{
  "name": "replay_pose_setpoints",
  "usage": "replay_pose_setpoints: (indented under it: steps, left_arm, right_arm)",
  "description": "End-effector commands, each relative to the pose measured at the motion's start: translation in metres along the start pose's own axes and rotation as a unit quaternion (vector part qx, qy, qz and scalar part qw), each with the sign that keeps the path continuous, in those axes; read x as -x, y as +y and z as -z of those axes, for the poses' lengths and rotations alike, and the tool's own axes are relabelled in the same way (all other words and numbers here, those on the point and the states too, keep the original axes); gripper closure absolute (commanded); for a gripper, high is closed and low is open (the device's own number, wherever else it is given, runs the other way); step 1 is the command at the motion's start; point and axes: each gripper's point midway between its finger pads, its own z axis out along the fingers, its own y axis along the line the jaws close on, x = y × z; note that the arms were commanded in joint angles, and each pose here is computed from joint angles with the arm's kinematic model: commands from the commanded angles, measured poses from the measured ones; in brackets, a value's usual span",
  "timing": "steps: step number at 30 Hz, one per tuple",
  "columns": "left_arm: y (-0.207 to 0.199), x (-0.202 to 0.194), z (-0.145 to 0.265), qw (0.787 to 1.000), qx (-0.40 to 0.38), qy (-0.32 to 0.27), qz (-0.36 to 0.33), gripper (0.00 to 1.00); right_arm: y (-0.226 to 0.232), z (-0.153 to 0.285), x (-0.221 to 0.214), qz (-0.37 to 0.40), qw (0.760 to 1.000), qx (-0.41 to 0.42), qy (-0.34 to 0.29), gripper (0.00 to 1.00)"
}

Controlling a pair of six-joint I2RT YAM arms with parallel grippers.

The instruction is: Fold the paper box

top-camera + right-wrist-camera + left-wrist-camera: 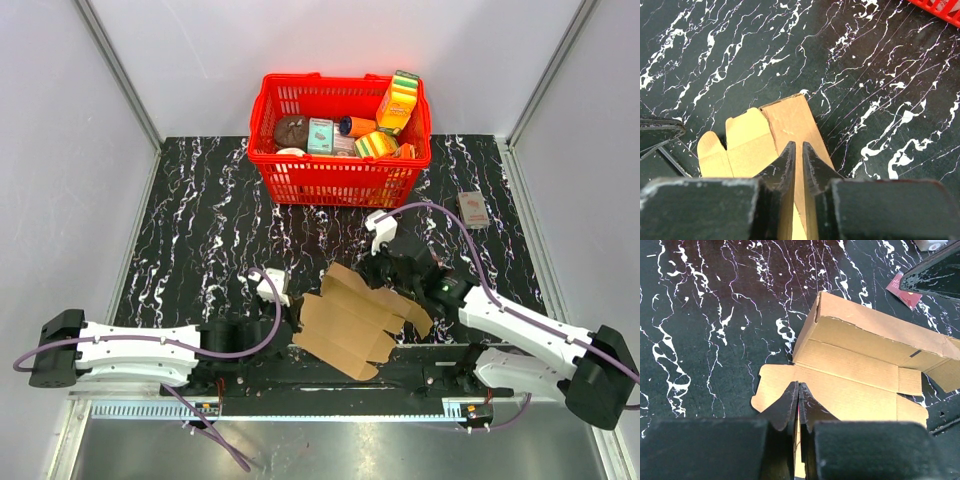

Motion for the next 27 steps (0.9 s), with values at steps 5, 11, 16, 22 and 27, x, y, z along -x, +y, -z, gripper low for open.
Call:
replay_pose_setpoints:
  steps: [5, 11, 16, 22, 27]
  left_arm:
    - [-0.006, 0.017, 0.002, 0.999, -0.005, -0.023, 0.041, 0.93]
    - [-0.001, 0.015, 0.003, 0.999, -0.004, -0.024, 0.043, 0.89]
    - [0.001, 0.012, 0.003, 0.999, -0.006, -0.026, 0.048, 0.86]
    - [0.002, 0.01, 0.002, 0.999, -0.001, -0.024, 0.042, 0.86]
    - [0.004, 0.006, 0.001, 0.999, 0.002, -0.02, 0.04, 0.86]
  right_arm:
    - [-0.001, -0.008, 0.025, 0.0, 1.0, 0.011, -0.028, 0.91]
    - [-0.003, -0.013, 0.029, -0.014, 0.999, 0.027, -0.032, 0.91]
    - [0.004, -0.018, 0.025, -0.009, 0.998, 0.052, -0.018, 0.91]
    - [0.008, -0.034, 0.01, -0.004, 0.997, 0.072, 0.018, 0.92]
    - [0.011, -0.046, 0.008, 0.0, 0.997, 0.08, 0.021, 0.92]
